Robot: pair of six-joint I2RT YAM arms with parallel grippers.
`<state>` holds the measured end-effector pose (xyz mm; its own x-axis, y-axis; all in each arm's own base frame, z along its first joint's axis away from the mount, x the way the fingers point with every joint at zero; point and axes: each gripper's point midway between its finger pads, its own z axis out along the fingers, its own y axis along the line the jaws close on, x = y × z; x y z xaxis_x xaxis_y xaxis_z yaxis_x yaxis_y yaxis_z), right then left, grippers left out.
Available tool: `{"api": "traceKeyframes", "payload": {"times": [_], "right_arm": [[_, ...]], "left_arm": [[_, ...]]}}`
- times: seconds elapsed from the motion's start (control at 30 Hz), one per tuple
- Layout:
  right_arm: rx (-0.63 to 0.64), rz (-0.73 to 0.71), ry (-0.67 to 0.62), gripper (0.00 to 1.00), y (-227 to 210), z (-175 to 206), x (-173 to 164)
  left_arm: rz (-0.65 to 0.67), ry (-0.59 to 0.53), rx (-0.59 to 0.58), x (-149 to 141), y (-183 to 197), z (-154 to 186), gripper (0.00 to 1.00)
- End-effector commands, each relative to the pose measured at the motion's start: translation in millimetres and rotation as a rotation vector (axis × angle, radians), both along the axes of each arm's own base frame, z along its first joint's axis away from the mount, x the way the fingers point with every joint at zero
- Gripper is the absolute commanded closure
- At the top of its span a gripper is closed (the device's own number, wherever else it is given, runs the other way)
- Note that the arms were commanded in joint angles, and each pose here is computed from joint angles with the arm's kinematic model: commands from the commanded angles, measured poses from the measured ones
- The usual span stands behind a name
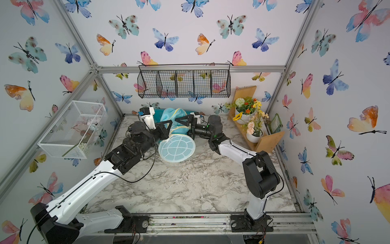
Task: Turn the laundry bag inside out
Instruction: Turn over the laundry bag.
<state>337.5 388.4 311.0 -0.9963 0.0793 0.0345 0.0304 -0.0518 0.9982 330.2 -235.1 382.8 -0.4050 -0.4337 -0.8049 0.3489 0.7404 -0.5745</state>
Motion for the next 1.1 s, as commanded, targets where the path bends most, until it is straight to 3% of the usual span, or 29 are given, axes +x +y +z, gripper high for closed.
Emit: {"api": "traceKeyframes", "payload": {"times": [0.0,0.17,0.27,0.33,0.5,0.6,0.73,0.97,1.07], "right_arm": [[-0.106,0.068,0.007,0.07,4.3,-22.5,-15.0],[-0.208,0.056,0.062,0.06,0.0,-52.0,-15.7],[-0.166,0.041,0.052,0.06,3.9,-48.1,-8.6],[-0.047,0.02,0.005,0.06,7.6,-26.4,-1.7],[0.393,0.079,-0.057,0.08,6.9,44.8,-8.4],[0.525,0.132,-0.097,0.1,2.2,67.1,-22.2],[0.61,0.152,-0.143,0.27,-8.7,86.4,-34.3],[0.609,0.188,-0.208,0.71,-19.3,107.1,-55.8],[0.624,0.192,-0.255,0.8,-25.7,121.9,-61.6]], "left_arm": [[-0.037,-0.084,-0.053,-7.0,-2.0,39.1,1.0],[-0.036,-0.118,-0.067,-10.6,1.3,60.6,1.0],[-0.049,-0.142,-0.089,-15.2,2.0,76.2,1.0],[-0.053,-0.143,-0.115,-16.9,3.2,81.3,1.0],[-0.036,-0.119,-0.206,-12.7,20.8,76.2,1.0],[-0.015,-0.106,-0.258,-6.4,38.7,71.0,1.0],[0.005,-0.092,-0.263,2.5,52.9,62.3,1.0],[0.031,-0.031,-0.269,20.2,72.2,25.1,1.0],[0.044,0.009,-0.26,24.7,77.5,6.8,1.0]]}}
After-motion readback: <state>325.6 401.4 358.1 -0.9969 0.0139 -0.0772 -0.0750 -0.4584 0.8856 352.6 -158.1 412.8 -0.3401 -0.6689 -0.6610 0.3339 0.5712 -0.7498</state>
